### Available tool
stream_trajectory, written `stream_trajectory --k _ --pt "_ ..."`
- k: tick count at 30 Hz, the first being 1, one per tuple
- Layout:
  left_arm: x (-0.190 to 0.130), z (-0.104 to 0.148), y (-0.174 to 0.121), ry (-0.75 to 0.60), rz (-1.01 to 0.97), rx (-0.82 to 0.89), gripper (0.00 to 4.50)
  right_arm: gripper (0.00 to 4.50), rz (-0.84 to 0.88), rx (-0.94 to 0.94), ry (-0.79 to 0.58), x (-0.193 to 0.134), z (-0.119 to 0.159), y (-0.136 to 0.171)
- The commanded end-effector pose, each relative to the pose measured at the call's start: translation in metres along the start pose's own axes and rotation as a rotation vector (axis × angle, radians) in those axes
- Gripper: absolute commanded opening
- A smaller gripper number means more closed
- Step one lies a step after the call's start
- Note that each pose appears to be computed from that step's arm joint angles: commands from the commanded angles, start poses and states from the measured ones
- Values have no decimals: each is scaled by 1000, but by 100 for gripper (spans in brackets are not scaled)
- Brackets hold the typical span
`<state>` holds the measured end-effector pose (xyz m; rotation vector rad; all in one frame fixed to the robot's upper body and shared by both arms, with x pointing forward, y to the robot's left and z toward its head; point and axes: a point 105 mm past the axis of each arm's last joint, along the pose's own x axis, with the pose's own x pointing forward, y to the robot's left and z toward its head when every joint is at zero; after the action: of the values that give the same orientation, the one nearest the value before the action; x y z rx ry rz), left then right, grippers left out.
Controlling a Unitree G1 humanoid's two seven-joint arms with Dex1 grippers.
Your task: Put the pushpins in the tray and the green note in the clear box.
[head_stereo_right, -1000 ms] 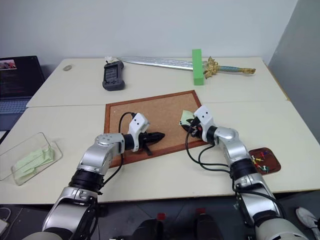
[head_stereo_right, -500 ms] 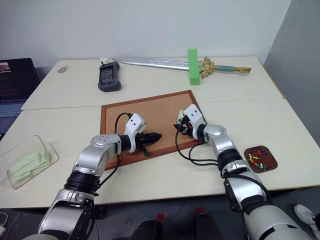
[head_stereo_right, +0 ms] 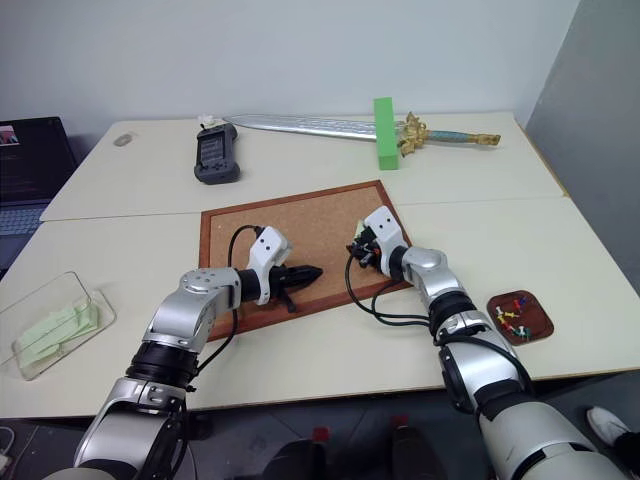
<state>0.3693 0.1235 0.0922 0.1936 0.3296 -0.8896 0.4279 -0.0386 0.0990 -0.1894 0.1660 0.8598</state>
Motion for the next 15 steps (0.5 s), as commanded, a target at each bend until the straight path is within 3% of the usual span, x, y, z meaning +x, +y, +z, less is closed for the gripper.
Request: stream_trajectory --k 1,3,10,15 --pt "-3 -8 2 33 13 -13 0 26 -27 -3 -56 2 18 -4" --pt "-3 -8 2 33 13 -13 0 1 -25 -7 -53 2 17 -4" --pt "-2 -9 1 34 9 -17 0 1 -15 -35 -64 0 19 -5" --pt "-1 -11 0 34 8 -23 0 1 14 -116 -102 -7 38 -8"
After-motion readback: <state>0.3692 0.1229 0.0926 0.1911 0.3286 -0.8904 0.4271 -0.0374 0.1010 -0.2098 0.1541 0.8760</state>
